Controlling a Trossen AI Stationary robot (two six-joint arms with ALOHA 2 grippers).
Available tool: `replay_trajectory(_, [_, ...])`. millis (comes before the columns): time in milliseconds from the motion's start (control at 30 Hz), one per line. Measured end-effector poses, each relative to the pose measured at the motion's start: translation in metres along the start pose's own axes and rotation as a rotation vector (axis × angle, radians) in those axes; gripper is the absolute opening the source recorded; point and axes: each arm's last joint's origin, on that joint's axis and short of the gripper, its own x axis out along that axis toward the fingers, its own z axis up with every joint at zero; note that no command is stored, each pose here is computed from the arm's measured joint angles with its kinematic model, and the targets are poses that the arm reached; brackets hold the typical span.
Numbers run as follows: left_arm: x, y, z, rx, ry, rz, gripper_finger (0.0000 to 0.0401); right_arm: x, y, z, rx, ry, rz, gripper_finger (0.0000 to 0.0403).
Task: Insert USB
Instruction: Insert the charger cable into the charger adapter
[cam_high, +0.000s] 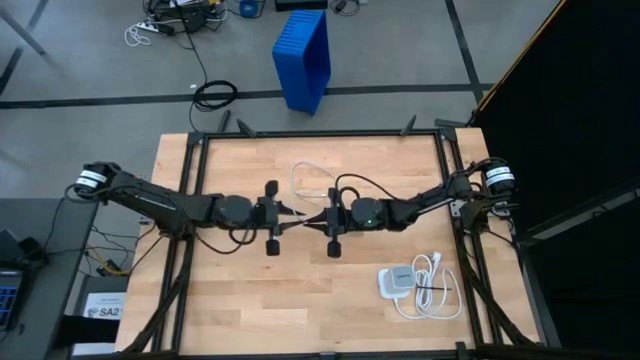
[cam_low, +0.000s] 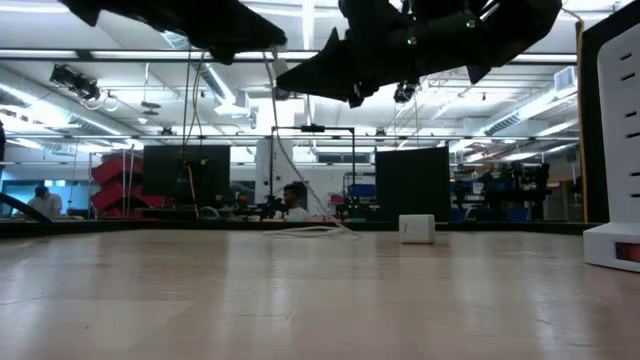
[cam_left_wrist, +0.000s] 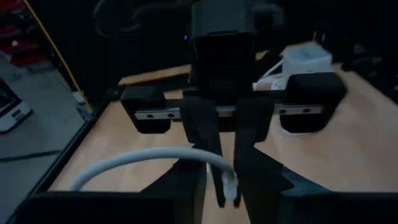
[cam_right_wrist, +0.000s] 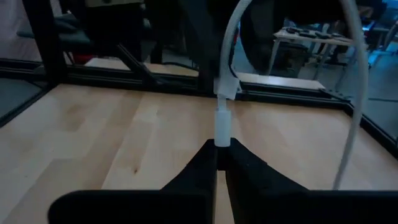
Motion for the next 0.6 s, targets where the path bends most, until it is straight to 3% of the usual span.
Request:
replay_trajectory(333, [-0.017,0.005,-0.026,-0.059,-0.226,-0.003,0.0083,-0.002,0.005,0.012,0.019,-0.123,0.013,0.0000])
replay_trajectory(600, [-0.015,0.003,-0.027,-0.056,-0.242,-0.047,0.0088,-0.002,0.005,0.013,0.023,-0.126,0.012,0.0000])
